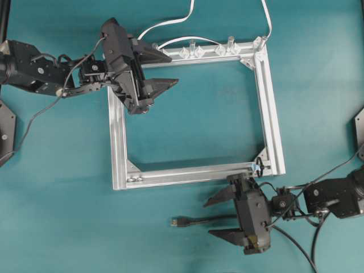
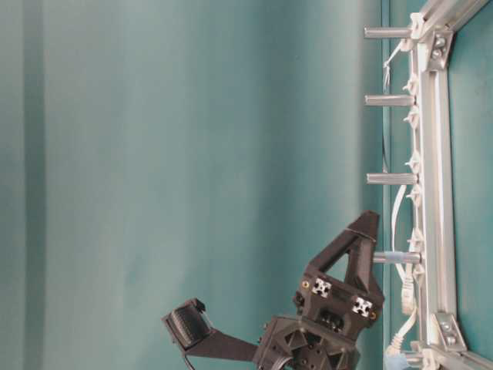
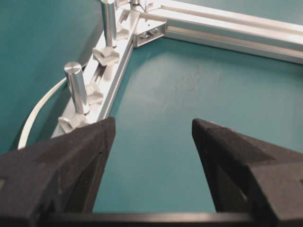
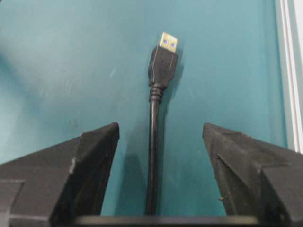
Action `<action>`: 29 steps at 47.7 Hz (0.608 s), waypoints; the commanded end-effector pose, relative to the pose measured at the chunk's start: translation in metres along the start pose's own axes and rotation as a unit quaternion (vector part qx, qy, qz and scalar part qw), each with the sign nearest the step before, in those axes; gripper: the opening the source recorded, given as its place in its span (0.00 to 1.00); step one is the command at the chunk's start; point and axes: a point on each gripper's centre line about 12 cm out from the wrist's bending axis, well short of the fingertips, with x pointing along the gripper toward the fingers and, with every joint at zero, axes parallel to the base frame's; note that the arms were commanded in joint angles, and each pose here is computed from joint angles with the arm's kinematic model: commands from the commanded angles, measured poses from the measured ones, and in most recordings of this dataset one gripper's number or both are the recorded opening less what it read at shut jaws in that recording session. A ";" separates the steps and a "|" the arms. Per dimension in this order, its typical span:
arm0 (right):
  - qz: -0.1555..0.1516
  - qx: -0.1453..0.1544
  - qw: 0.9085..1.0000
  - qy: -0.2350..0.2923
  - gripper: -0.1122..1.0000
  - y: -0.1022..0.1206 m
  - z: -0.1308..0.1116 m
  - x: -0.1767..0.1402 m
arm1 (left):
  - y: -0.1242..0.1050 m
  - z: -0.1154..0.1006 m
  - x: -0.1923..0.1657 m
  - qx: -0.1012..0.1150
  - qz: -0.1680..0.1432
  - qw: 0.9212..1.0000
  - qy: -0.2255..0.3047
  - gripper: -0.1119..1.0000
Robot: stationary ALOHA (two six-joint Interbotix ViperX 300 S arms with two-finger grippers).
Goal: Insert the wire through the string loop located on the right side.
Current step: 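Close the right gripper on the USB cable just behind the plug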
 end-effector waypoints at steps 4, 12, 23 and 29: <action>0.004 0.001 1.000 -0.010 0.82 0.004 0.006 0.003 | -0.002 0.012 -0.003 0.000 -0.003 1.000 -0.013 0.76; 0.001 0.001 1.000 -0.003 0.82 0.003 0.001 0.005 | -0.002 0.011 -0.003 0.000 -0.003 1.000 -0.011 0.76; 0.001 0.001 1.000 0.002 0.82 0.002 -0.001 0.005 | -0.002 0.011 -0.003 -0.001 -0.003 1.000 -0.011 0.76; 0.002 0.000 1.000 0.011 0.75 0.002 -0.003 0.005 | -0.003 0.012 -0.003 -0.001 -0.004 1.000 -0.012 0.76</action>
